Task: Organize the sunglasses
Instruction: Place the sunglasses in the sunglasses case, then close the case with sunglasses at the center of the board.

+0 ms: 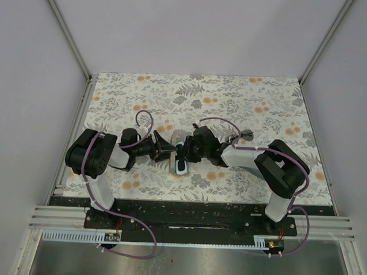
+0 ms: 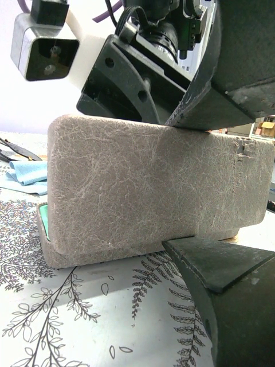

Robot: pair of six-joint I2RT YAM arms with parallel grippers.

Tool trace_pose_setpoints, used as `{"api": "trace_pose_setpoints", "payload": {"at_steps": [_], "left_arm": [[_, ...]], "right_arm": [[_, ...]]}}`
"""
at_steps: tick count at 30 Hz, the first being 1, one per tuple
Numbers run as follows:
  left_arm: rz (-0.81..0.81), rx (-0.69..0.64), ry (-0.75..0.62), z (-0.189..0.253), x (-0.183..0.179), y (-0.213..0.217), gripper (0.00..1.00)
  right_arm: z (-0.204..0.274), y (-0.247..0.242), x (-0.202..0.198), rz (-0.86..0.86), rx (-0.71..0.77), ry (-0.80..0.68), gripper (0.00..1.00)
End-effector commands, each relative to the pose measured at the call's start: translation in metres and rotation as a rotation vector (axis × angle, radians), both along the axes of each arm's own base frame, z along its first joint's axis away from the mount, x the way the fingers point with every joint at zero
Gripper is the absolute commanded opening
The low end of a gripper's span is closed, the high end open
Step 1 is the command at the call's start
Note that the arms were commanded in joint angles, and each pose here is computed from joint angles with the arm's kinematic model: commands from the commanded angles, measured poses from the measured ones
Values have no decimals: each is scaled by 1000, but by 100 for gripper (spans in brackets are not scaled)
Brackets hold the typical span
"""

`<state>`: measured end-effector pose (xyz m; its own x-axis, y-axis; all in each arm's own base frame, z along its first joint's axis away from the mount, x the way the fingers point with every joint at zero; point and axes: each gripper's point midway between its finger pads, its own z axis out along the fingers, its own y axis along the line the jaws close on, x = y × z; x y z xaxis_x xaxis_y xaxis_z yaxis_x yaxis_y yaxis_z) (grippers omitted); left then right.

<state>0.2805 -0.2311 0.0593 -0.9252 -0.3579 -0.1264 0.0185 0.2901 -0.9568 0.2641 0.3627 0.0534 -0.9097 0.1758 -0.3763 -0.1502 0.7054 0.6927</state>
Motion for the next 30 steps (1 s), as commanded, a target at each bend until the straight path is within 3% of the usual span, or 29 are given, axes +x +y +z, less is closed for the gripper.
{"api": "trace_pose_setpoints", "payload": {"at_steps": [1, 5, 7, 10, 18, 24, 30], "left_arm": [[-4, -17, -103, 18, 5, -2, 40], [-2, -1, -102, 17, 5, -1, 40], [-2, 1, -106, 18, 6, -1, 40], [-4, 7, -105, 17, 6, -1, 40], [-6, 48, -109, 15, 7, 1, 40], [-18, 125, -97, 7, 9, 4, 40], [-47, 321, -87, -10, 14, 16, 40]], "right_arm": [[10, 14, 26, -70, 27, -64, 30], [3, 12, 32, -111, 0, -53, 35], [3, 12, 31, -114, -1, -51, 48], [7, 11, 28, -117, -5, -60, 61], [30, 1, 23, -140, -10, -72, 63], [51, -22, 17, -199, -13, -111, 71], [75, -59, 9, -293, -16, -178, 73]]}}
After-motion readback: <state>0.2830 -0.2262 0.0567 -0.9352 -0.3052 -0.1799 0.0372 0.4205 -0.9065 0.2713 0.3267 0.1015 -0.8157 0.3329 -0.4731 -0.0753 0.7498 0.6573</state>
